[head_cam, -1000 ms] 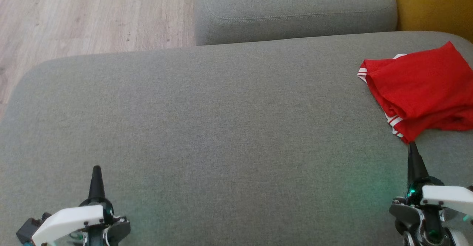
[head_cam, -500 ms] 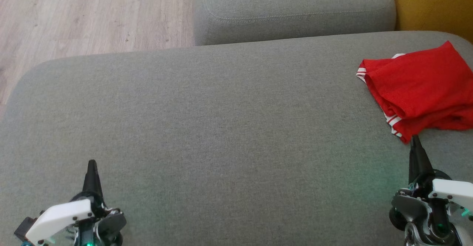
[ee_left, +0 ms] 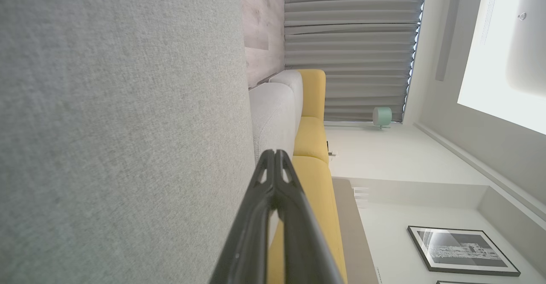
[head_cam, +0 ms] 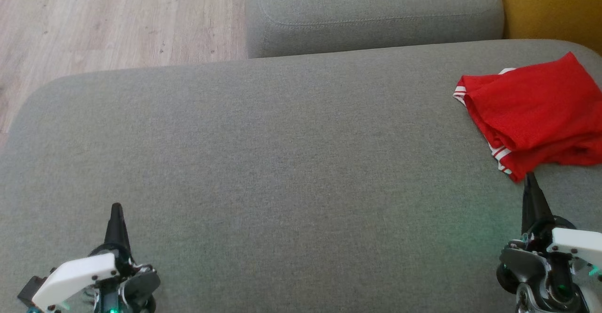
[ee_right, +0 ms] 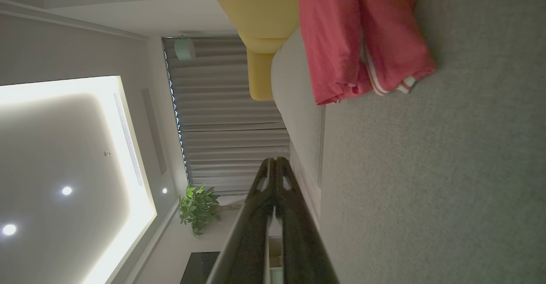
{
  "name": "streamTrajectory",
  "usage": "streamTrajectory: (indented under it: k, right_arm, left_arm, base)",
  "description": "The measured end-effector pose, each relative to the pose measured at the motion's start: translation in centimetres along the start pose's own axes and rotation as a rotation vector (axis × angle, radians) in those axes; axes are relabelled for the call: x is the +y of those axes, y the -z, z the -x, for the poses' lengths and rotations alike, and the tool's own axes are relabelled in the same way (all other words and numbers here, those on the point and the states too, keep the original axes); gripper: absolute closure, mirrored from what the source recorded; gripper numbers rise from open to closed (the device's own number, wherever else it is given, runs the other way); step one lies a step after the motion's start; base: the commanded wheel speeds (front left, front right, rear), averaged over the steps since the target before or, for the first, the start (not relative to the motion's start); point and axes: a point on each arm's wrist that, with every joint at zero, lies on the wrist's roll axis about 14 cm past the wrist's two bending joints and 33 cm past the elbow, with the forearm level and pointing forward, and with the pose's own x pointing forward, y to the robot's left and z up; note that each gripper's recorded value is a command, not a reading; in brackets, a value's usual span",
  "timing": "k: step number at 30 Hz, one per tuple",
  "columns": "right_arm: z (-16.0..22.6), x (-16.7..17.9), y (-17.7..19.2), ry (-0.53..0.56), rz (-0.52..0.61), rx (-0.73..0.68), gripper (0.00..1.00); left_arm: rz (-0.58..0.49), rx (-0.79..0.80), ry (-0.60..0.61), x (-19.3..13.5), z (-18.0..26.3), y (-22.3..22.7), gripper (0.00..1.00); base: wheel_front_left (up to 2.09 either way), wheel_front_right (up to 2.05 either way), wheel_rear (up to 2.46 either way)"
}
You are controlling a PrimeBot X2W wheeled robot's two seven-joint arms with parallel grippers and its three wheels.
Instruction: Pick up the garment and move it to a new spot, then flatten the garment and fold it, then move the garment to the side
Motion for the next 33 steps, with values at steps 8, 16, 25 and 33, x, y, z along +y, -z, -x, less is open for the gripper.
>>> streamTrajectory:
  k: [8, 16, 25, 33]
  right_arm:
    - [0.0, 0.0, -0.11, 0.0, 0.0, -0.002, 1.0]
    - [0.01, 0.0, -0.15, 0.0, -0.001, -0.004, 1.0]
    - [0.01, 0.0, -0.14, 0.0, -0.001, 0.001, 1.0]
    - [0.02, 0.0, -0.17, 0.0, -0.001, 0.0, 1.0]
  left_arm:
    - [0.002, -0.004, 0.0, -0.01, 0.0, -0.1, 1.0]
    - [0.005, -0.003, 0.001, -0.01, 0.01, -0.17, 1.0]
    - [0.003, -0.007, 0.001, -0.01, 0.02, -0.27, 1.0]
    - [0.006, -0.008, 0.001, -0.01, 0.02, -0.28, 1.0]
  base:
    - [0.0, 0.0, 0.0]
    - [0.0, 0.0, 0.0]
    - [0.0, 0.0, 0.0]
    - [0.0, 0.0, 0.0]
